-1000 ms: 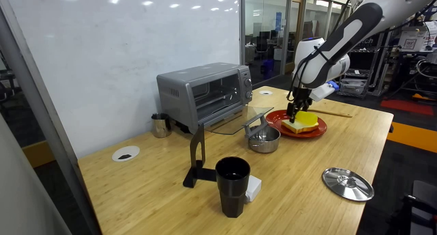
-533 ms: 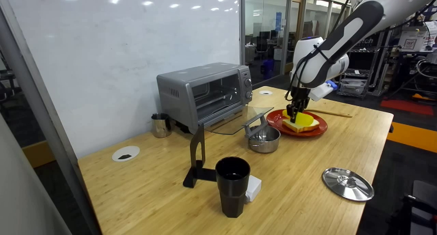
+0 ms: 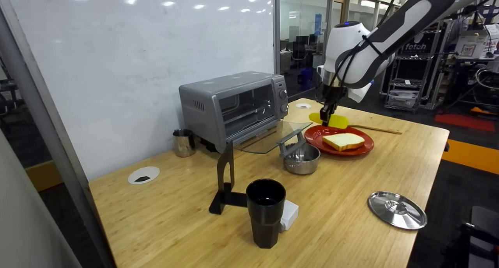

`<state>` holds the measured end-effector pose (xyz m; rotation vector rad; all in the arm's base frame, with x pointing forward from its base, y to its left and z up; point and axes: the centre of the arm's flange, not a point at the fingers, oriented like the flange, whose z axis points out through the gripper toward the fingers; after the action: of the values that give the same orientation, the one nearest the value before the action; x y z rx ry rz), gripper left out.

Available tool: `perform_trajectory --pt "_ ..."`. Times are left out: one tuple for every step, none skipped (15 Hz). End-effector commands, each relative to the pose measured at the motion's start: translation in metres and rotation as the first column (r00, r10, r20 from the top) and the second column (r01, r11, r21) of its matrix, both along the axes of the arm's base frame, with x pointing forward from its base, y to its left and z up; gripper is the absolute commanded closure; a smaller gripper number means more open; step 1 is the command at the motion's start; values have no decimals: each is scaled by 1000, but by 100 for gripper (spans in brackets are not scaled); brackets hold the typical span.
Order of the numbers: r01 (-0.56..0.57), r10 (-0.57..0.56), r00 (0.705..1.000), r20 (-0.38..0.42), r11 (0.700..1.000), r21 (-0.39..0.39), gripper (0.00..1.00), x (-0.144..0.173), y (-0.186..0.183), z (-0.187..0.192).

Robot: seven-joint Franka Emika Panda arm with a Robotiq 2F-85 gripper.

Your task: Place the corn toy in the oven then close it

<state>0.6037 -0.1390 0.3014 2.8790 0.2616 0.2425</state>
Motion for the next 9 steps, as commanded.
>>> perform_trajectory --pt "-195 195 981 -2 979 -54 91 -8 54 56" --pt "-247 247 969 -5 966 -73 91 -7 69 70" --pt "-297 297 955 -11 951 -85 91 -7 82 82" --pt "-346 346 938 -19 933 -98 91 -6 96 93" --pt "-394 393 919 -35 912 -114 91 -4 111 100" --pt "-441 438 898 -51 889 -125 91 0 123 105" --pt "-485 481 874 -68 863 -138 91 2 130 108" --pt "-526 520 850 -83 836 -155 91 4 140 105" --pt "-569 560 822 -104 805 -166 91 6 146 104"
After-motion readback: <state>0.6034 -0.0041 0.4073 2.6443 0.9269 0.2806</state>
